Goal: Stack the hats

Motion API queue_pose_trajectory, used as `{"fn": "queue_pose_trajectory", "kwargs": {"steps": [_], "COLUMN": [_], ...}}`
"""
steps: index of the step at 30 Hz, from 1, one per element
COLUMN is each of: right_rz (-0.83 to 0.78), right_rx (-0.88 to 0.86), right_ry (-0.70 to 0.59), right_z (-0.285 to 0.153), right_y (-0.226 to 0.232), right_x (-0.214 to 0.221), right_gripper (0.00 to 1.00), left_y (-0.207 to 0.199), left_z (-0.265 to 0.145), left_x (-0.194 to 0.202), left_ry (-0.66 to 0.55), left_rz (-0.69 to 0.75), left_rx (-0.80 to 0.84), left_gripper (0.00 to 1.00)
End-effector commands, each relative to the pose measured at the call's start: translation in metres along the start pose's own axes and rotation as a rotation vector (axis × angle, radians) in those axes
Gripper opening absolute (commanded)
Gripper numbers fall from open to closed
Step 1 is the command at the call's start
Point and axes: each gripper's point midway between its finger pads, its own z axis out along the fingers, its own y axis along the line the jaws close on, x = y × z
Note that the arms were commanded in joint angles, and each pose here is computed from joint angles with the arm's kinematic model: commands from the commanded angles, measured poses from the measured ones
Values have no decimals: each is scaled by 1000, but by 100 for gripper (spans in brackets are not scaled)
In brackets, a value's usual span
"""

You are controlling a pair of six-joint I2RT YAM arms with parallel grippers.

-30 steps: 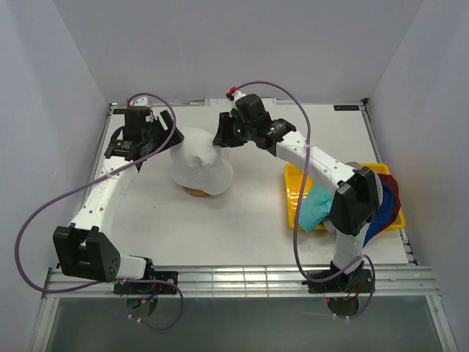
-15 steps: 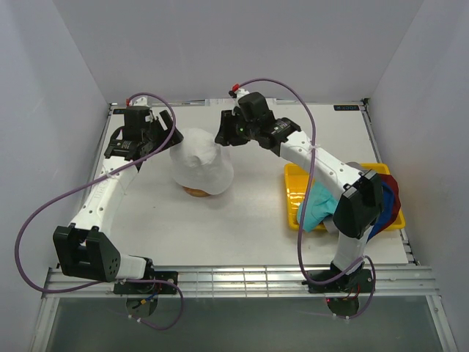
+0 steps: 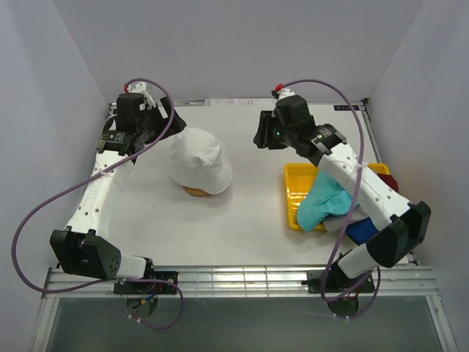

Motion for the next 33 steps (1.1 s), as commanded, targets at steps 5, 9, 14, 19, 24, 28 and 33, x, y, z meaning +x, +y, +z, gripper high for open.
{"fn": "queue_pose_trajectory", "kwargs": {"steps": [5,9,14,19,24,28,33], "right_rz": [99,143,216,248,254,277,293], "right_rx": [324,467,645,778,919,960,905], "right_ry": [35,94,133,120,142,129,153], "right_z": [-85,-111,-147,-169,-185,-187,-171], "right_y": [-102,-142,-183,-206,-232,-252,-263], "right_x": [51,91,127,134,136,128,128], "right_gripper": [54,59,70,73,75,74,73], "left_y": [-42,-58,-68,-77,-77,-78,-78], "left_z": [-22,-33,-45,-52,-53,-53,-55], "left_x": [-25,-32,-35,-31,-26,-23,-21], "left_ry": [-29,-40,-46,-34,-29,-22,-18], "left_rz": [9,13,19,7,0,-2,-1], "left_rx": [171,241,290,341,357,363,367], "left_gripper": [93,93,93,93,93,93,93]}}
